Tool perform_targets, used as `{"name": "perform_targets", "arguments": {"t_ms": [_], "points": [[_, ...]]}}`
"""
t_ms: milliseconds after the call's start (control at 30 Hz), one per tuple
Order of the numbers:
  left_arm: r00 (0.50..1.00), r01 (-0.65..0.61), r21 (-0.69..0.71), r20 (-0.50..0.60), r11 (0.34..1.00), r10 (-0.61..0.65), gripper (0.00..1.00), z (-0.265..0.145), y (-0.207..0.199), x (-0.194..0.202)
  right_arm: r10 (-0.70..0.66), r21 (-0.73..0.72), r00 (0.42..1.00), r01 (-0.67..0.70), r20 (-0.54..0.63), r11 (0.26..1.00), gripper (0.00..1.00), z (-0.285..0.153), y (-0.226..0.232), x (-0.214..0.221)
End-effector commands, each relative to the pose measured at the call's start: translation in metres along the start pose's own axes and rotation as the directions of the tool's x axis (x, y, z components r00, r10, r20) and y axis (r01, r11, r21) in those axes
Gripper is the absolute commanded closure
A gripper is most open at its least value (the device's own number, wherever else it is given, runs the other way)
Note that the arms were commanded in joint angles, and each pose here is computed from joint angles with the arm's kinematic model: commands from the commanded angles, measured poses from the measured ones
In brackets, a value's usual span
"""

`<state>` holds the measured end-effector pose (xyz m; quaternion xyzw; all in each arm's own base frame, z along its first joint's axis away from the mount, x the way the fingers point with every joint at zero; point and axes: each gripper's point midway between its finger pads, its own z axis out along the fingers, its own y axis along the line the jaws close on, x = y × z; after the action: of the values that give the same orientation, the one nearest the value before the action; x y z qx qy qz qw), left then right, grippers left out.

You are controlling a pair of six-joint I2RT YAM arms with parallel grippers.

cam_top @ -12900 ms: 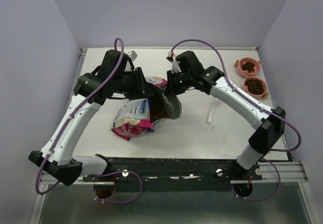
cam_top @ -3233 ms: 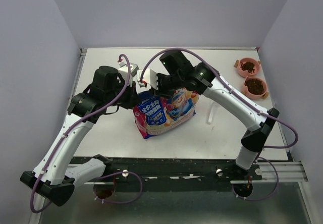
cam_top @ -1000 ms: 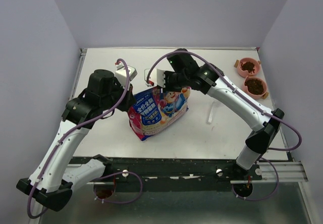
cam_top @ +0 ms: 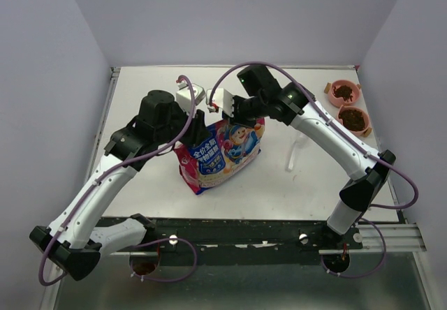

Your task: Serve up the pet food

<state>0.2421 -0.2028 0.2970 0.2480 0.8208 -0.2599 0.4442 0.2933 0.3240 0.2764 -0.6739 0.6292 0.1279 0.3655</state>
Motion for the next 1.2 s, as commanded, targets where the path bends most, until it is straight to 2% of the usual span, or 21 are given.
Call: {"name": "perform_targets", "arguments": {"t_ms": [0, 167, 333, 533, 567, 667, 733, 833, 933, 1000, 1067, 1100, 1133, 1167], "points": [[0.999, -0.015, 0.0, 0.03, 1.0, 0.015, 0.55, 0.012, -0.002, -0.008, -0.007, 0.103, 0.993, -0.005, 0.12, 0.995, 1.0, -0.022, -0.028, -0.032], [1.0, -0.025, -0.066, 0.0, 0.998, 0.025, 0.78, 0.013, 0.009, 0.0, -0.012, 0.118, 0.993, -0.002, 0.118, 0.993, 1.0, -0.023, -0.03, -0.032], [1.0, -0.02, -0.055, -0.013, 0.998, 0.02, 1.0, 0.01, 0.007, 0.008, 0.014, 0.192, 0.995, -0.033, 0.099, 0.981, 0.99, -0.025, -0.043, -0.026], [0.999, -0.007, -0.008, 0.039, 1.0, 0.007, 1.0, -0.002, -0.003, 0.013, 0.202, 0.344, 0.974, -0.225, 0.1, 0.912, 0.98, -0.033, -0.065, -0.002], [0.999, -0.009, -0.001, 0.041, 1.0, 0.009, 1.0, -0.004, -0.004, 0.015, 0.208, 0.336, 0.973, -0.229, 0.098, 0.914, 0.96, -0.034, -0.065, 0.003], [0.999, -0.017, 0.033, 0.035, 0.999, 0.015, 1.0, -0.007, -0.011, 0.017, 0.19, 0.322, 0.979, -0.203, 0.072, 0.925, 0.75, -0.032, -0.061, 0.015], [1.0, -0.016, 0.049, 0.02, 0.999, 0.015, 1.0, -0.008, -0.013, 0.019, 0.223, 0.317, 0.971, -0.239, 0.086, 0.918, 0.71, -0.033, -0.067, 0.015], [1.0, 0.01, 0.03, 0.023, 1.0, -0.011, 1.0, -0.01, -0.011, 0.017, 0.325, 0.346, 0.937, -0.349, 0.128, 0.871, 0.7, -0.044, -0.078, 0.002], [0.999, 0.041, 0.025, 0.031, 0.999, -0.042, 1.0, -0.009, -0.012, 0.013, 0.47, 0.352, 0.848, -0.53, 0.246, 0.771, 0.64, -0.072, -0.083, -0.019], [0.998, 0.057, 0.03, 0.036, 0.998, -0.058, 1.0, -0.009, -0.014, 0.01, 0.602, 0.381, 0.733, -0.679, 0.315, 0.627, 0.55, -0.091, -0.086, -0.018], [0.997, 0.071, 0.034, 0.037, 0.997, -0.072, 1.0, -0.008, -0.015, 0.007, 0.698, 0.361, 0.624, -0.778, 0.352, 0.514, 0.52, -0.105, -0.079, -0.019], [0.996, 0.076, 0.032, 0.039, 0.997, -0.077, 1.0, -0.009, -0.015, 0.006, 0.739, 0.347, 0.559, -0.825, 0.377, 0.446, 0.5, -0.113, -0.076, -0.021], [0.996, 0.078, 0.034, 0.042, 0.996, -0.08, 1.0, -0.009, -0.016, 0.004, 0.777, 0.355, 0.478, -0.868, 0.41, 0.346, 0.5, -0.121, -0.076, -0.017], [0.996, 0.082, 0.031, 0.042, 0.996, -0.083, 1.0, -0.009, -0.015, 0.003, 0.82, 0.337, 0.374, -0.911, 0.434, 0.237, 0.5, -0.123, -0.072, -0.014]]}}
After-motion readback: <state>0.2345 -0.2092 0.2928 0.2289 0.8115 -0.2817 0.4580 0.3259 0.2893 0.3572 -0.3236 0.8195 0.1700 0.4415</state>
